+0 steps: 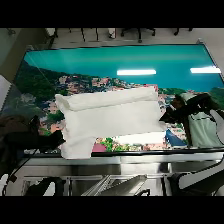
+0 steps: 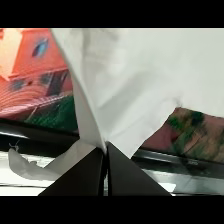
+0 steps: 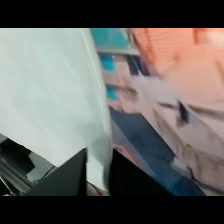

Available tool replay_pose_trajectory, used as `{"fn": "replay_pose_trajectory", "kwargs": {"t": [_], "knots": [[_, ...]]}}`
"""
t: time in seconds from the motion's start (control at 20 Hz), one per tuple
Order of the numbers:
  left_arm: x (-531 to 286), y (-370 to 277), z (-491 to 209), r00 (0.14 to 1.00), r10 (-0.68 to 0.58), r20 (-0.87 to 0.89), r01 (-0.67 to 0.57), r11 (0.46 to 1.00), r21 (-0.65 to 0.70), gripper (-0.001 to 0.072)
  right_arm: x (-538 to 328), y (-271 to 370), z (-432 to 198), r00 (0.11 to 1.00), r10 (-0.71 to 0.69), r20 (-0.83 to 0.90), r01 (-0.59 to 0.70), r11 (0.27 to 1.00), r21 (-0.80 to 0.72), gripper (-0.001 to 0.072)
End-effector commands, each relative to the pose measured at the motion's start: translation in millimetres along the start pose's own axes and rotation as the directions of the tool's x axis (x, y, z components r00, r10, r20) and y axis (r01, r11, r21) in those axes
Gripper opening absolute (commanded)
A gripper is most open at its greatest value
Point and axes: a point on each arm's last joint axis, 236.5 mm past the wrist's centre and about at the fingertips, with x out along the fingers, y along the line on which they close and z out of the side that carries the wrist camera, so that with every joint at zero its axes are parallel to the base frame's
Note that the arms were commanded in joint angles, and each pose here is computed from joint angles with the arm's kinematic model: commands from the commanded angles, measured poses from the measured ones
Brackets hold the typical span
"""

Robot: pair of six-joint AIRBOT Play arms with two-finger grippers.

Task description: Fold the shirts.

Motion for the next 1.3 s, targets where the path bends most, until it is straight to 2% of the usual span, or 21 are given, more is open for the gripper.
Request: {"fn": "replay_pose_trajectory", "kwargs": {"t": [0.0, 0.05, 0.15, 0.35, 0.6, 0.8, 1.0, 1.25], "knots": [[-21.2, -16.3, 26.9, 0.998, -0.009, 0.057, 0.006, 0.999, 0.047, 0.0021, 9.2, 37.0, -2.3, 0.998, 0.055, -0.018, -0.057, 0.992, -0.112, 0.0082], [-33.5, -22.3, 35.4, 0.997, -0.007, 0.082, 0.002, 0.998, 0.068, 0.0021, 1.4, 43.5, -1.9, 0.999, 0.049, 0.004, -0.048, 0.989, -0.141, 0.0022], [-57.1, -28.7, 44.1, 0.994, 0.014, 0.110, -0.026, 0.993, 0.111, 0.0021, -23.8, 42.8, -0.8, 0.997, -0.003, 0.072, 0.015, 0.987, -0.161, 0.0022], [-98.1, -18.7, 58.8, 0.976, 0.127, 0.177, -0.154, 0.978, 0.144, 0.0021, -76.0, -3.0, -16.3, 0.962, -0.233, 0.144, 0.242, 0.969, -0.048, 0.0022], [-98.0, -19.5, 69.8, 0.975, 0.139, 0.175, -0.168, 0.973, 0.158, 0.0021, -69.9, 8.3, -20.2, 0.968, -0.195, 0.161, 0.206, 0.977, -0.055, 0.0022], [-83.3, -24.9, 110.7, 0.973, 0.140, 0.184, -0.172, 0.969, 0.175, 0.0021, -84.7, 57.7, 25.1, 0.940, -0.063, 0.335, 0.115, 0.984, -0.138, 0.0022], [-87.0, -51.1, 179.1, 0.960, 0.113, 0.256, -0.169, 0.963, 0.209, 0.0021, -96.7, 91.3, 77.5, 0.873, -0.045, 0.486, 0.163, 0.966, -0.203, 0.0022], [-20.2, -68.6, 219.6, 0.978, 0.140, 0.152, -0.175, 0.951, 0.255, 0.0021, -70.8, 92.4, 128.3, 0.818, -0.082, 0.570, 0.241, 0.948, -0.210, 0.0023]]}}
